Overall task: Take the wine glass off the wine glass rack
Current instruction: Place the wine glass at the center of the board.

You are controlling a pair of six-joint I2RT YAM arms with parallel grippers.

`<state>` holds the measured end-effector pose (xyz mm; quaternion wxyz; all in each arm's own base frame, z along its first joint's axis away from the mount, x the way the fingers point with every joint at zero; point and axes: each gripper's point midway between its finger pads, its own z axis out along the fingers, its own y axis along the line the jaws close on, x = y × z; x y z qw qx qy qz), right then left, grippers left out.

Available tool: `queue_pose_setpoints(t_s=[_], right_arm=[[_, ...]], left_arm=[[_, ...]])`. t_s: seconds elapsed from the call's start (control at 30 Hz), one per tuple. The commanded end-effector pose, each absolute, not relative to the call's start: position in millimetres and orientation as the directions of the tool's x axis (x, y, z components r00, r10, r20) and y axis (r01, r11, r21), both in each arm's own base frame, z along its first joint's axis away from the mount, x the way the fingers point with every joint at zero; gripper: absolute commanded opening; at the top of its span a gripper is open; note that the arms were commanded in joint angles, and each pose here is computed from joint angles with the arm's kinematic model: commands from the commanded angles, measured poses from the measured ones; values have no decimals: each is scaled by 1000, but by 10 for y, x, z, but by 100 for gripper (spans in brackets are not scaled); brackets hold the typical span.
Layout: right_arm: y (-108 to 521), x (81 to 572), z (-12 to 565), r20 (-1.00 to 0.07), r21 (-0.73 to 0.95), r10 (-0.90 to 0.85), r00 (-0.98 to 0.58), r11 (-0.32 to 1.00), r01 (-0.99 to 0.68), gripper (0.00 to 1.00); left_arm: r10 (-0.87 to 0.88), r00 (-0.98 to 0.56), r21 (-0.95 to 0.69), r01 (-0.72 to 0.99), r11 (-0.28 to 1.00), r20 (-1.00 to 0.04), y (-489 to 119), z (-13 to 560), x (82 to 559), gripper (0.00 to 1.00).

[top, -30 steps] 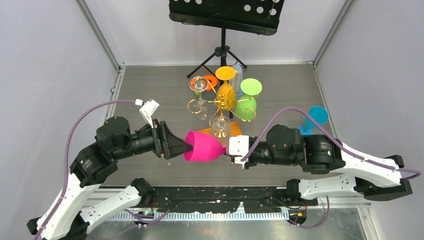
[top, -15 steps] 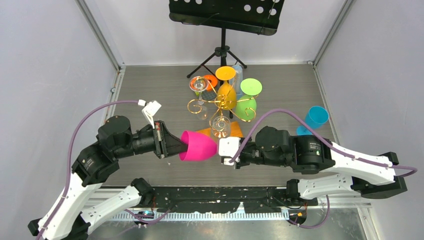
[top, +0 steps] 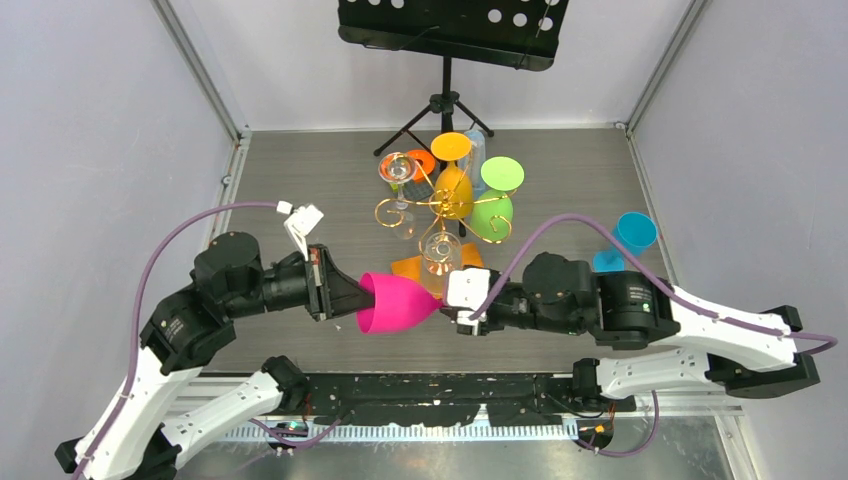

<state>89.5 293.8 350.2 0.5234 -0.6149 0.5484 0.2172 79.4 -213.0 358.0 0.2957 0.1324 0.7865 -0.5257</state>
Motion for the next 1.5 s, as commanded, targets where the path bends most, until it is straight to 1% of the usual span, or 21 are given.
queue_pose_setpoints(t_s=[0.0, 0.23, 0.37, 0.53, 0.63, 0.73, 0.8, 0.83, 0.9, 1.0, 1.03, 1.13, 1.27, 1.4, 1.43, 1.47], right_arm=[[2760, 887, 3960, -911, -363, -299, 285, 249, -898, 50], [2516, 873, 4128, -941, -313, -227, 251, 305, -899, 56], [2441, 935, 4133, -948, -290, -231, 217, 356, -888, 60], [2380, 1062, 4104, -952, -265, -261, 160, 440, -858, 64], [2336, 1144, 4103, -952, -261, -272, 138, 491, -831, 65], [2225, 1259, 4130, -958, -247, -267, 107, 571, -783, 67], [2157, 1312, 4131, -961, -238, -260, 93, 610, -756, 72], [2125, 1342, 4113, -963, -229, -257, 78, 632, -740, 76], [2069, 1377, 4101, -968, -210, -244, 57, 664, -717, 79], [1963, 1462, 4094, -973, -187, -228, 24, 727, -661, 79], [1882, 1526, 4102, -977, -171, -213, 4, 771, -613, 80], [1701, 1622, 4113, -984, -128, -173, -33, 836, -534, 79], [1530, 1702, 4100, -991, -59, -109, -73, 868, -494, 77], [1453, 1810, 3991, -984, -18, -99, -146, 879, -476, 75], [1408, 1875, 3944, -980, -22, -107, -166, 893, -450, 75], [1448, 1873, 3912, -977, -12, -109, -181, 883, -469, 75]], left_arm=[[-56, -778, -731, 560, 389, -625, -2079, 3650, 662, 0], [-37, -782, -711, 543, 447, -622, -1952, 3527, 614, 0], [-5, -792, -672, 514, 532, -610, -1800, 3400, 590, 0], [-9, -783, -559, 435, 706, -622, -1501, 3201, 732, 0], [-3, -783, -479, 378, 792, -622, -1356, 3084, 854, 0], [3, -779, -397, 322, 860, -627, -1236, 2987, 996, 0], [-3, -767, -321, 265, 909, -642, -1111, 2930, 1127, 0], [-5, -761, -293, 244, 924, -649, -1072, 2913, 1180, 0], [-7, -745, -241, 206, 948, -667, -1003, 2901, 1291, 0], [20, -734, -148, 163, 976, -679, -913, 2875, 1444, 0], [27, -733, -111, 140, 984, -680, -878, 2857, 1505, 0], [40, -728, -41, 93, 995, -685, -790, 2831, 1641, 0], [21, -734, -51, 76, 996, -679, -756, 2803, 1800, 0], [-16, -725, -65, 39, 997, -689, -669, 2839, 1942, 0], [-32, -724, -64, 17, 998, -689, -619, 2844, 1982, 0], [-39, -725, -64, 6, 998, -688, -592, 2840, 2016, 0]])
